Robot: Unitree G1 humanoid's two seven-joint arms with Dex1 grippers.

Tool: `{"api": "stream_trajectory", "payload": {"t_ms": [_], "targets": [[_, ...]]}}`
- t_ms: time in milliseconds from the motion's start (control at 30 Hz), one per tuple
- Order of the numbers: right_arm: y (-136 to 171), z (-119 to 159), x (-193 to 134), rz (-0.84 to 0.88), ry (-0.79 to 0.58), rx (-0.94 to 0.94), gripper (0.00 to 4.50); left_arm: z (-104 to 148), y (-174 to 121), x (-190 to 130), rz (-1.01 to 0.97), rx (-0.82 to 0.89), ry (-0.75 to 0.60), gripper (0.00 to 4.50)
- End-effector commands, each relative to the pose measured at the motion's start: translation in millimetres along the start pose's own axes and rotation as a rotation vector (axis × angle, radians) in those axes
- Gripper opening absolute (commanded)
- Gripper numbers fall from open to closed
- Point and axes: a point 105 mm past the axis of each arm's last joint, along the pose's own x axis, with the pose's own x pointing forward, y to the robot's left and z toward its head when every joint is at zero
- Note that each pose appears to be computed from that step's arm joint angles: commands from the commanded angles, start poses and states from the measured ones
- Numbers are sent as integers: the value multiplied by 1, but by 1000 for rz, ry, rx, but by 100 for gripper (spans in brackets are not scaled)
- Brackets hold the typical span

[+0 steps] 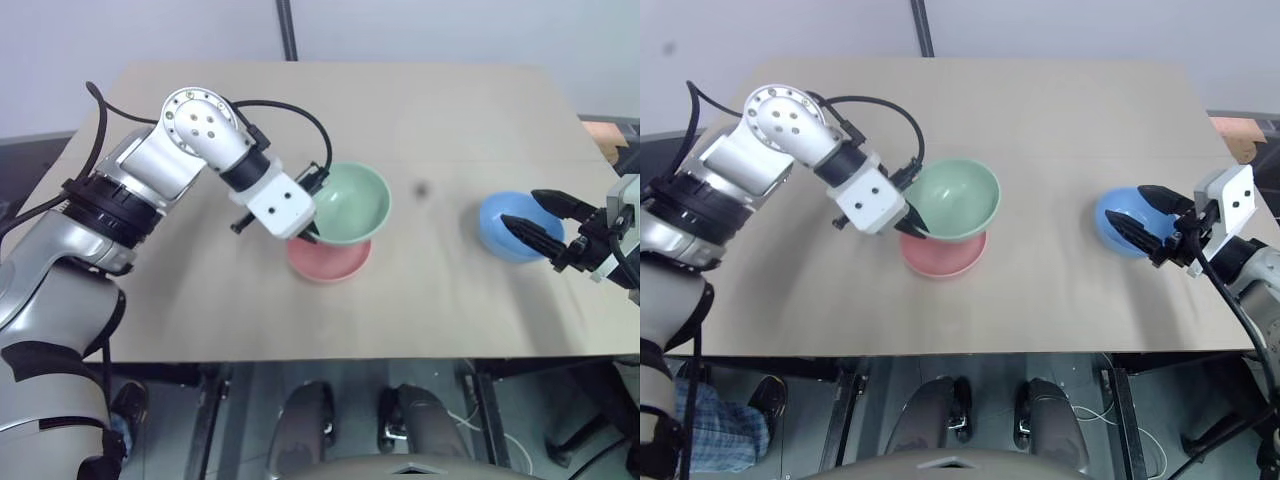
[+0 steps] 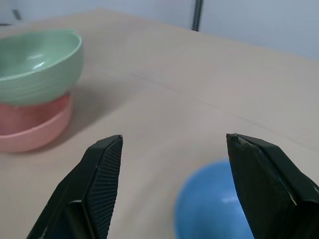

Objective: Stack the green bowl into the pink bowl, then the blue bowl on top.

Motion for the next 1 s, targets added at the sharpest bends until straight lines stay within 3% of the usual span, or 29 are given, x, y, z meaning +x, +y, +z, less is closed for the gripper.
{"api": "stream_trajectory", "payload": {"t_ms": [33, 133, 367, 400, 533, 667, 733, 800, 1000], "targets": [[-4, 11, -1, -4, -24, -46, 361, 6, -2, -4, -9, 3, -6, 2], [-4, 11, 0, -2, -26, -49, 361, -1, -11, -6, -46, -9, 45, 83], [-5, 11, -1, -4, -27, -53, 361, 1, -2, -6, -9, -2, 28, 416], [-5, 11, -1, -4, -27, -52, 361, 2, 1, -6, 0, -4, 24, 437], [-4, 10, -1, -1, -24, -51, 361, 5, 21, -18, 127, -37, -28, 437], [-2, 3, -2, -14, 15, -16, 361, 10, 37, -47, 350, -244, -245, 437], [-4, -8, -2, -38, 76, 20, 361, 15, 31, -65, 399, -388, -409, 437], [-5, -20, -3, -45, 147, 18, 361, 11, 26, -79, 468, -492, -486, 437], [-6, -48, 1, -55, 284, 59, 361, -18, -11, -106, 661, -743, -494, 437]]}}
